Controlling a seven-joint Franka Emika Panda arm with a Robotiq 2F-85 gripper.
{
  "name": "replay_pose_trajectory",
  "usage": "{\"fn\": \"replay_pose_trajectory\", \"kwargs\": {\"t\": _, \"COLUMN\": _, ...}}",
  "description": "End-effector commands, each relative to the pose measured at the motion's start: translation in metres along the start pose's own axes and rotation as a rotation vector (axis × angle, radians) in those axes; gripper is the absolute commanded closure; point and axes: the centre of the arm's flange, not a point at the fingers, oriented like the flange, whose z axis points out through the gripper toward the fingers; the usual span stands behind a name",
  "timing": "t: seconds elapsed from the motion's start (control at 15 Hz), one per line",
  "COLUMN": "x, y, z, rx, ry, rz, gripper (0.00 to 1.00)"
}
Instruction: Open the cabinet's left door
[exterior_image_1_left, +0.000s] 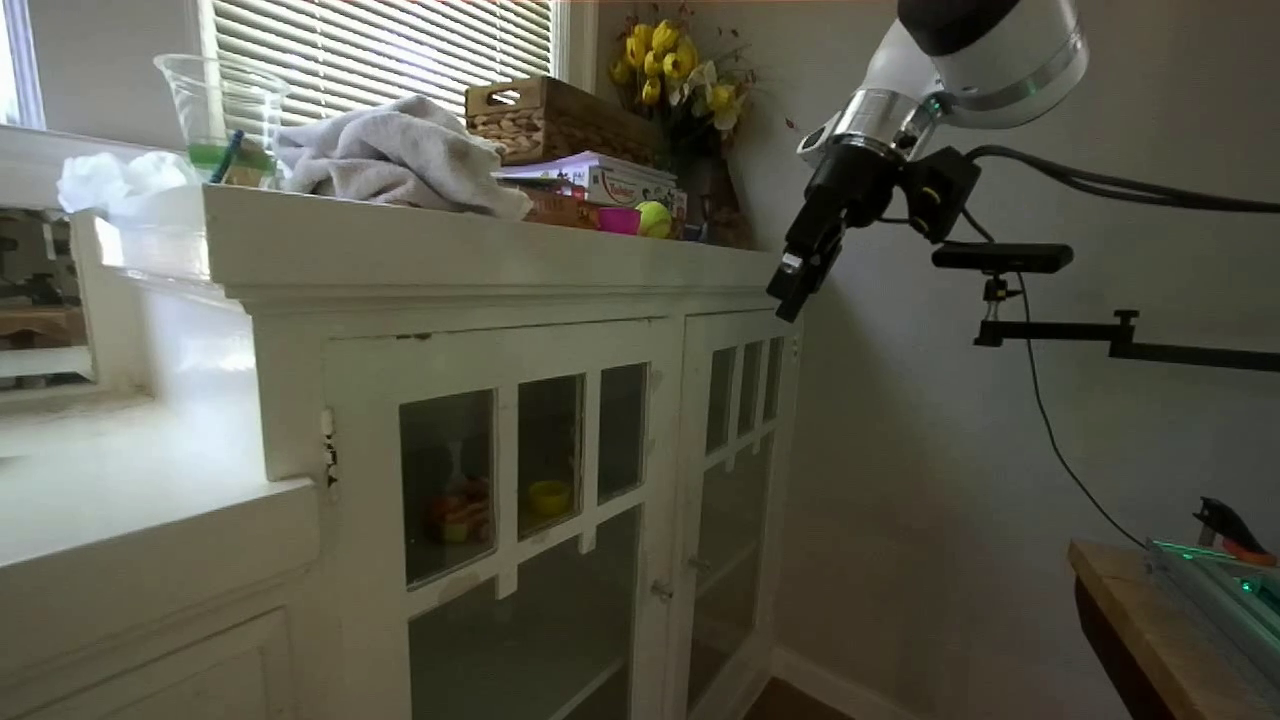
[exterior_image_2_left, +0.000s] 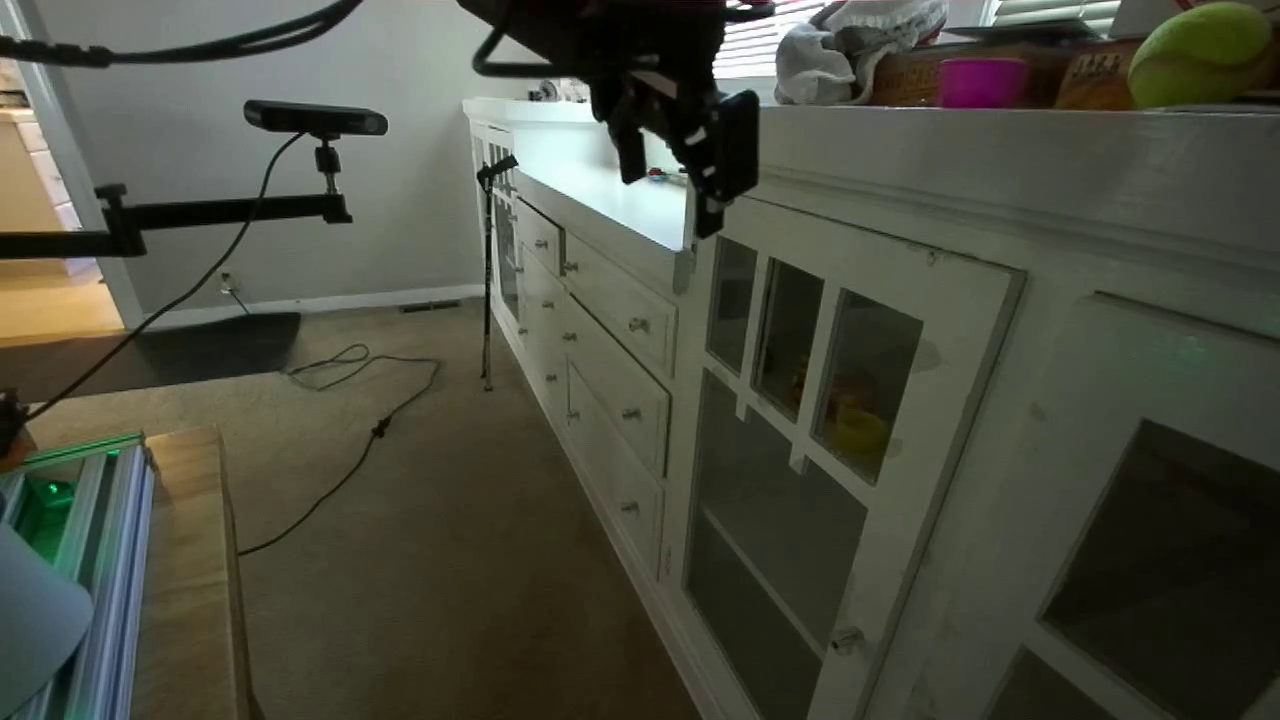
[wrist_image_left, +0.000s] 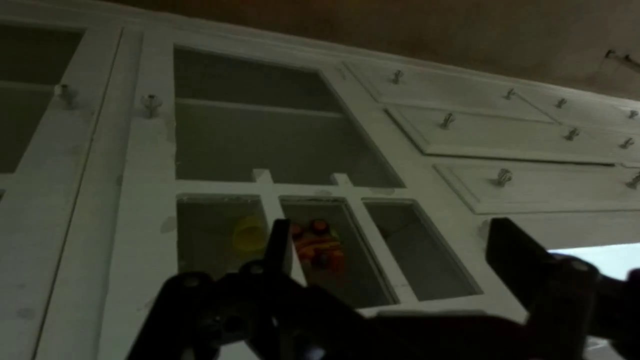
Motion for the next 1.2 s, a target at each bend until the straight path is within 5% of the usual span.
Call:
{"fn": "replay_pose_trajectory", "kwargs": {"t": 0.0, "x": 0.022, "y": 0.039, "z": 0.015, "rx": -0.03, "ry": 0.124, "rz": 0.003, "gripper": 0.0}}
{"fn": "replay_pose_trajectory", "kwargs": {"t": 0.47, "x": 0.04, "y": 0.086, "z": 0.029, "rx": -0.074, "ry": 0.245, "rz": 0.061, "gripper": 0.0}}
{"fn": "replay_pose_trajectory", "kwargs": {"t": 1.13, "x": 0.068, "y": 0.145, "z": 0.062, "rx": -0.029, "ry": 0.165, "rz": -0.054, "gripper": 0.0}}
